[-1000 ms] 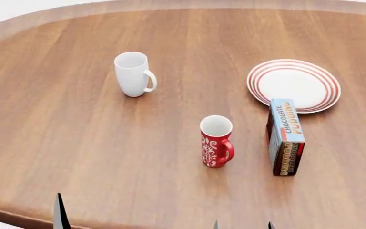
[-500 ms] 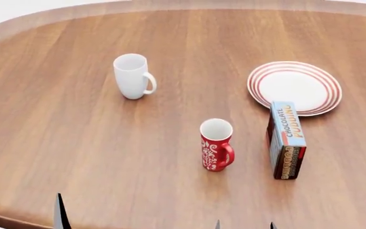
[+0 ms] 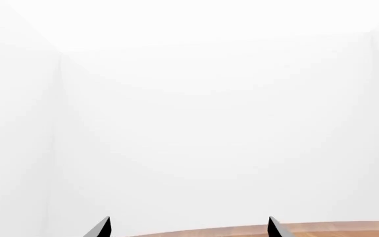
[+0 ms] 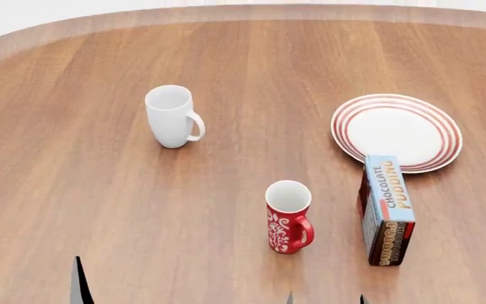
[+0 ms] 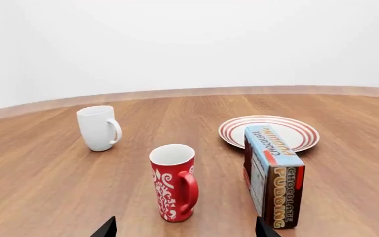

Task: Pick up the red mug and put it on the plate

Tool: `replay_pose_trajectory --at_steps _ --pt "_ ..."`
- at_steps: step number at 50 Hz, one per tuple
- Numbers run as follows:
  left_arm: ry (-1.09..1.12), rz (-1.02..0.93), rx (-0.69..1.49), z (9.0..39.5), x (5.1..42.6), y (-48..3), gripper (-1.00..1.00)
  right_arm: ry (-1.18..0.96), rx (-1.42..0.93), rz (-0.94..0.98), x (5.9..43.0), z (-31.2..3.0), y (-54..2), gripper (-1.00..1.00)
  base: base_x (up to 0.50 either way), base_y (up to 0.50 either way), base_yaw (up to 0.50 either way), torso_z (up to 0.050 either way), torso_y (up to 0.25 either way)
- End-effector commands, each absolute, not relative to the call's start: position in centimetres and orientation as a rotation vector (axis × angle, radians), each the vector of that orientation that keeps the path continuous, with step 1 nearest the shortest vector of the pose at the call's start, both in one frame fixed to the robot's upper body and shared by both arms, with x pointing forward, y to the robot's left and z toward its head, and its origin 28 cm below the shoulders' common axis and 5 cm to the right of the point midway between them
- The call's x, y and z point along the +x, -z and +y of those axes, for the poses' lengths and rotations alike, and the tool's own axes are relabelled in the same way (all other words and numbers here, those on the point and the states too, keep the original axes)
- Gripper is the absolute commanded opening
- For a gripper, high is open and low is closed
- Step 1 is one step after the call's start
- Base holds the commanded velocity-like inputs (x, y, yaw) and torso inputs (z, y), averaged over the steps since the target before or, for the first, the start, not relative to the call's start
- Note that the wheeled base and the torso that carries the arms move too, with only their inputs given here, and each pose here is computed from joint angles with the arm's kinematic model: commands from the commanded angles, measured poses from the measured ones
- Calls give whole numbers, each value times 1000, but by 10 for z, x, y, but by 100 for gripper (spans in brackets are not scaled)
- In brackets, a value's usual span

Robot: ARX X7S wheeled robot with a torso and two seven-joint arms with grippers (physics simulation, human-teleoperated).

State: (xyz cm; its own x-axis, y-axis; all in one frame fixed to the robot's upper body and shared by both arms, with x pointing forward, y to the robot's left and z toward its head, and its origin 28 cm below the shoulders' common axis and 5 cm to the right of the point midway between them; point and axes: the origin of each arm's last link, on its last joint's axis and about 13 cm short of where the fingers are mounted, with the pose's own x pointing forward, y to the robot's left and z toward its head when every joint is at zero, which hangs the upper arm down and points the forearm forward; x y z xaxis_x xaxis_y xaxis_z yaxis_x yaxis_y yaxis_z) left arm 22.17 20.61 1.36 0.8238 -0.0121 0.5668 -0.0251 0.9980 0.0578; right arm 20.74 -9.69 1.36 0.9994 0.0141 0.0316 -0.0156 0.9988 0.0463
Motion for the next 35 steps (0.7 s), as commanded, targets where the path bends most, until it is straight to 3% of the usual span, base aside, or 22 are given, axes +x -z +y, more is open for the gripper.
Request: replay_pose_trajectory --at_steps 1,35 --pt "-5 -604 59 206 222 -14 100 -16 46 -31 207 -97 -14 100 176 0 0 0 0" --pt "-5 -607 62 206 222 -14 100 -17 48 -32 207 -97 -14 100 181 0 0 0 0"
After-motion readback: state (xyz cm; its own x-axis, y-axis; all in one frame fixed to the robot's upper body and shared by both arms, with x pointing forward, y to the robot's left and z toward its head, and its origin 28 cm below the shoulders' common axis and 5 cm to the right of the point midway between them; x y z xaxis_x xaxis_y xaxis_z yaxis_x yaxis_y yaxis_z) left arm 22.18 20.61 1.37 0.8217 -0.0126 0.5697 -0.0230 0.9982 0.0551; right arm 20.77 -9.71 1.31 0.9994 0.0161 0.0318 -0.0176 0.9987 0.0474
